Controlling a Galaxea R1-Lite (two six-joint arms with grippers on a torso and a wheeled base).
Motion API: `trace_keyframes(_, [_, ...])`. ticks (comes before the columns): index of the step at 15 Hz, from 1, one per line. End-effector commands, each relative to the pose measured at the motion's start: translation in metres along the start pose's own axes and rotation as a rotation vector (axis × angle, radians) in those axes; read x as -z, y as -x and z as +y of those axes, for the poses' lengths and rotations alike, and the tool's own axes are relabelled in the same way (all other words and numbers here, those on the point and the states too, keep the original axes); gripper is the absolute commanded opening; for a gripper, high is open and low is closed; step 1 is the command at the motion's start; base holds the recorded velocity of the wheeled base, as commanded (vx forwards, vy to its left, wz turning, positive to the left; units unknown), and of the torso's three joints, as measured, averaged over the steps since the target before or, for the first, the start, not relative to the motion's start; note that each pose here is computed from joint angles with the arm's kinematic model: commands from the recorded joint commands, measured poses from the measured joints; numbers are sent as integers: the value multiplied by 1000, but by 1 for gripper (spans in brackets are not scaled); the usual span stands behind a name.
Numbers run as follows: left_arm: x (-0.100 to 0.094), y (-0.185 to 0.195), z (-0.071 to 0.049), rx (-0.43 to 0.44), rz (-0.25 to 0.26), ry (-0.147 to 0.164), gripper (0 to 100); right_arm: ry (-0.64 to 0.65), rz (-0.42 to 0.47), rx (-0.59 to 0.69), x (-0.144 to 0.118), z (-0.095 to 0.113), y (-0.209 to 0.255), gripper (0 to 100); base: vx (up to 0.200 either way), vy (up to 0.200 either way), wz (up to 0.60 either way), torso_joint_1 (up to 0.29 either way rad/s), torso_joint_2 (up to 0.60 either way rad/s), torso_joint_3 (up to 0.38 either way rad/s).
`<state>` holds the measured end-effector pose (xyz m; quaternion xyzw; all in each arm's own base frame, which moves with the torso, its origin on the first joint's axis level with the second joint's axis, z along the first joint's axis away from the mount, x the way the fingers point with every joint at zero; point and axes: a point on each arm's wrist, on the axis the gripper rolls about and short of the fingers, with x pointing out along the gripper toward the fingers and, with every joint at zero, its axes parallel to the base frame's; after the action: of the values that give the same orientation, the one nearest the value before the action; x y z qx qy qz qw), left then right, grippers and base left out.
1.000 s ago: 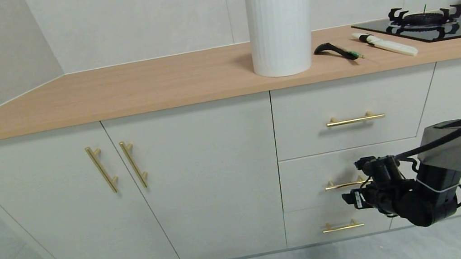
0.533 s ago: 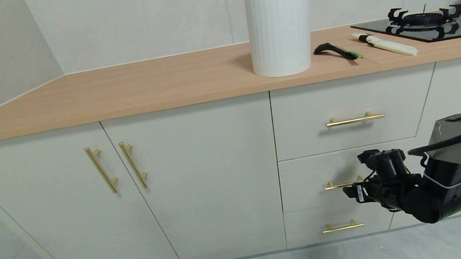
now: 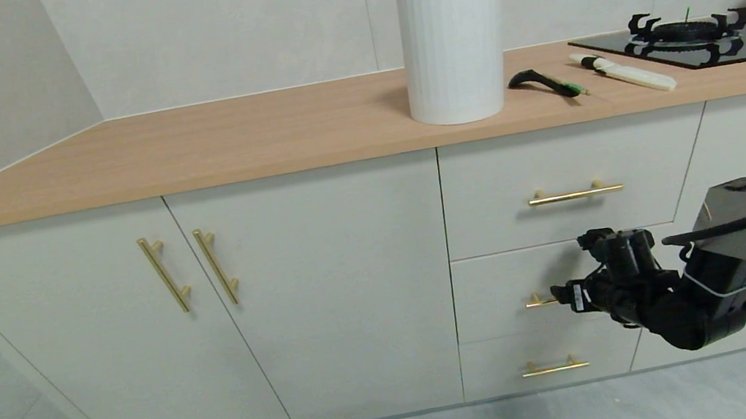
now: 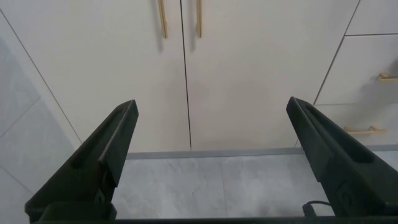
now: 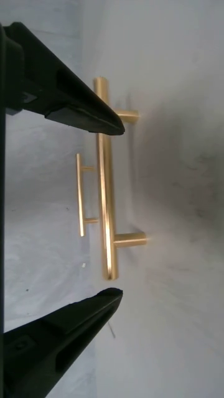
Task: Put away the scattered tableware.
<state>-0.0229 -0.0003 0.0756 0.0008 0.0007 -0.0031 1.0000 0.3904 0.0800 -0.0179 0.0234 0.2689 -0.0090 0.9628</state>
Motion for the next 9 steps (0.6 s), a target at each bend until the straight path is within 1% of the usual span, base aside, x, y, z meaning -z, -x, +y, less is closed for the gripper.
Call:
trace_keyframes(1, [0, 0, 0, 0, 2, 0, 100, 1, 15, 3, 7, 0, -8, 100, 0, 0, 0, 0, 0, 0])
trace_keyframes(9, [0, 0, 0, 0, 0, 0, 100, -1, 28, 11, 15, -2, -25, 100, 0, 0, 0, 0, 0, 0])
